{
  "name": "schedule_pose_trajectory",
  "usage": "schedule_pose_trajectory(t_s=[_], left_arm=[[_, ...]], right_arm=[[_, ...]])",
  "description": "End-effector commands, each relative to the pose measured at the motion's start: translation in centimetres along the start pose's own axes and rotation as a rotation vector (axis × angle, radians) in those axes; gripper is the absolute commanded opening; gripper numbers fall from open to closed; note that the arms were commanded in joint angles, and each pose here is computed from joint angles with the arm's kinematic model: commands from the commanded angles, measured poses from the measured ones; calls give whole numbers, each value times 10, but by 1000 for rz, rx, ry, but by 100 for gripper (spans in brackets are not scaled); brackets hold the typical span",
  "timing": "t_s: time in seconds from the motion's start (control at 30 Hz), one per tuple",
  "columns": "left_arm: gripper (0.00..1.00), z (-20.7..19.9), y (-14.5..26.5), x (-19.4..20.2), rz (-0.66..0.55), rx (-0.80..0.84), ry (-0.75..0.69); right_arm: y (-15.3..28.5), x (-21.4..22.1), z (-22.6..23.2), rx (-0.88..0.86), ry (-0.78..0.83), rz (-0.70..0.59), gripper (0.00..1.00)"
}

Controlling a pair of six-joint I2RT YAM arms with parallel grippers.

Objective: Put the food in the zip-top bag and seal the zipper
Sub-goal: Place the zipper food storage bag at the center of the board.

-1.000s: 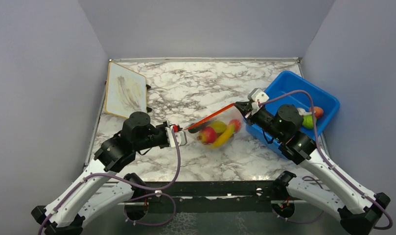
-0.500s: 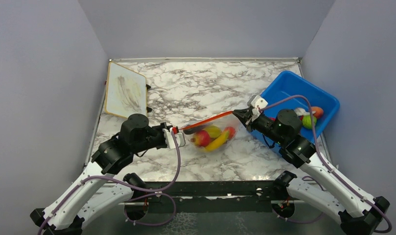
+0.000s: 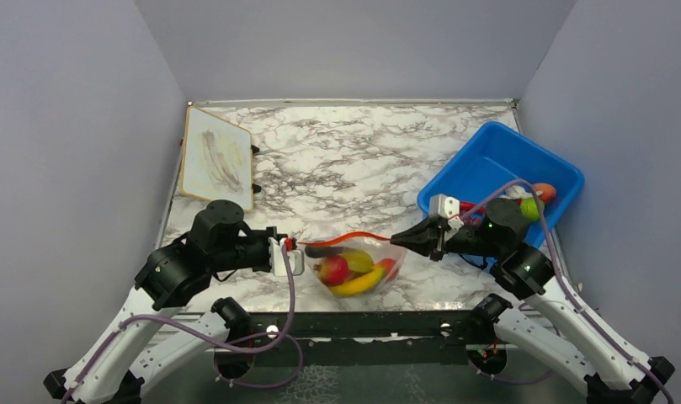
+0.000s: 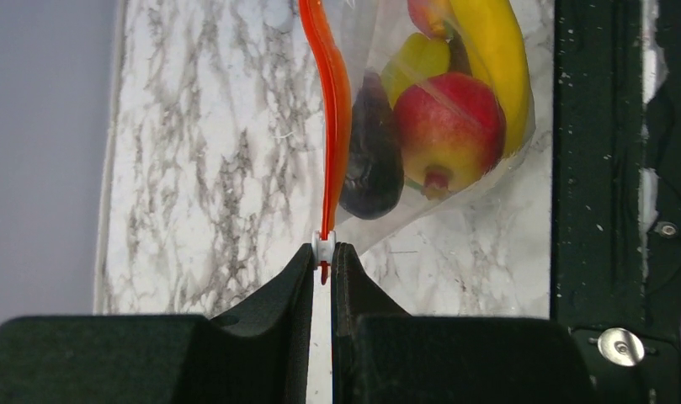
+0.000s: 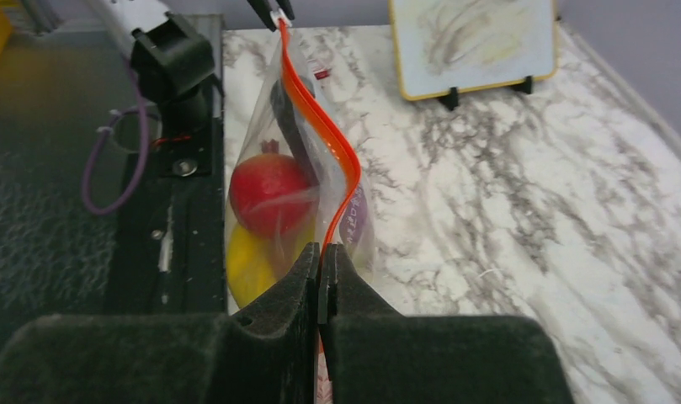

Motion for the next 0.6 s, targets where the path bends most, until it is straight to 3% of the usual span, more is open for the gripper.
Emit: schedule_pose_trajectory(t_s=[0.0,0.2,0.43,0.53,0.57], left_arm=[[0,-23,-14,13,32,197,48],[0,-9,-18,25,123,94,39],[0,17,-42,34,215,-39,157],[0,34,-53,41,244,-151,172],[4,43,-57,45,261,-220,176]], right_arm=[[-7,19,21,-162,-129,19,1],[-21,41,-7,33,-116,54,1],[-52,71,-45,147,-126,159,1],[-63,80,-62,198,-113,188,1],[-66,82,-69,222,-106,193,1]])
Point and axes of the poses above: each gripper's point midway between its finger pads, its own y axis back along the fingers, its own z axis along the line the jaws close on, x = y × z, the point moved 6 cm from there along y, back along the fingers, and after that the axes turned 9 degrees about y, right-handed, at the moved point
